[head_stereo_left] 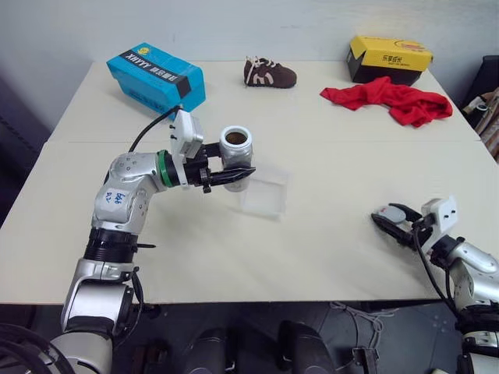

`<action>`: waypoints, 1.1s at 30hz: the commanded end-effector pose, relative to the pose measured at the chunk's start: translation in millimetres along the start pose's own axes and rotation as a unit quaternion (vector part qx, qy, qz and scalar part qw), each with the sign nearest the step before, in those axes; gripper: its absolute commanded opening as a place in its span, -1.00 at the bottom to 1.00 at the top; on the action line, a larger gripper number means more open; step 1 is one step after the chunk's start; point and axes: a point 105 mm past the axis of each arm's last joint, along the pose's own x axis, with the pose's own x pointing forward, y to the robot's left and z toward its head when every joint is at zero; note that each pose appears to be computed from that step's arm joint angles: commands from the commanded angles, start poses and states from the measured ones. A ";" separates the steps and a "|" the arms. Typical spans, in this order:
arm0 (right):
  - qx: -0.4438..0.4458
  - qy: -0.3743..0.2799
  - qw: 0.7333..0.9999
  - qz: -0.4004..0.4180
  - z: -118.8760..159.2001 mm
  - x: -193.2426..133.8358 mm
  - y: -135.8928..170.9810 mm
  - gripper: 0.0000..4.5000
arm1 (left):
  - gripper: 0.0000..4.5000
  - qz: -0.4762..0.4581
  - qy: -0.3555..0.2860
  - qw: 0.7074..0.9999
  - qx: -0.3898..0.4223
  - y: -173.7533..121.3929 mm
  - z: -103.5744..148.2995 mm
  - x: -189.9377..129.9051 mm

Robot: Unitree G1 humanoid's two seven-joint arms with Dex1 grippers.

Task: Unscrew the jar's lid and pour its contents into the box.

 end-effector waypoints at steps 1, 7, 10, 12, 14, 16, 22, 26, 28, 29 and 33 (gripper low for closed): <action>-0.022 -0.053 0.998 -0.007 28.4 -9.5 -3.8 0.98 | 0.03 0.017 -0.001 1.000 0.015 11.0 11.1 3.3; -0.081 -0.103 0.989 0.060 89.5 -16.7 31.4 0.98 | 0.03 0.063 0.038 0.993 0.089 30.0 12.6 13.1; -0.098 -0.093 0.981 0.138 105.4 -15.4 71.0 0.98 | 0.03 0.073 0.052 0.987 0.136 37.4 15.9 19.7; -0.095 -0.094 0.976 0.173 114.0 -14.6 93.4 0.98 | 0.03 0.082 0.068 0.976 0.188 43.4 18.2 24.3; -0.095 -0.086 0.971 0.203 115.5 -14.2 112.2 0.98 | 0.03 0.093 0.092 0.957 0.261 49.4 20.2 30.4; -0.092 -0.075 0.969 0.215 111.7 -13.9 122.9 0.98 | 0.03 0.104 0.121 0.913 0.375 53.2 22.4 37.9; -0.074 -0.061 0.977 0.191 102.1 -16.1 121.0 0.98 | 0.03 0.114 0.122 0.788 0.592 52.4 27.6 61.8; -0.067 -0.056 0.981 0.176 97.9 -18.7 117.8 0.98 | 0.03 0.094 0.103 0.664 0.734 44.2 24.8 78.6; -0.063 -0.057 0.982 0.170 96.6 -19.1 118.3 0.98 | 0.03 0.088 0.101 0.573 0.809 46.2 19.6 83.9; -0.060 -0.058 0.982 0.169 95.9 -19.3 119.1 0.98 | 0.03 0.085 0.093 0.531 0.838 46.4 18.9 86.1; -0.053 -0.058 0.984 0.162 93.2 -19.4 121.5 0.98 | 0.03 0.080 0.059 0.424 0.900 46.0 15.7 92.8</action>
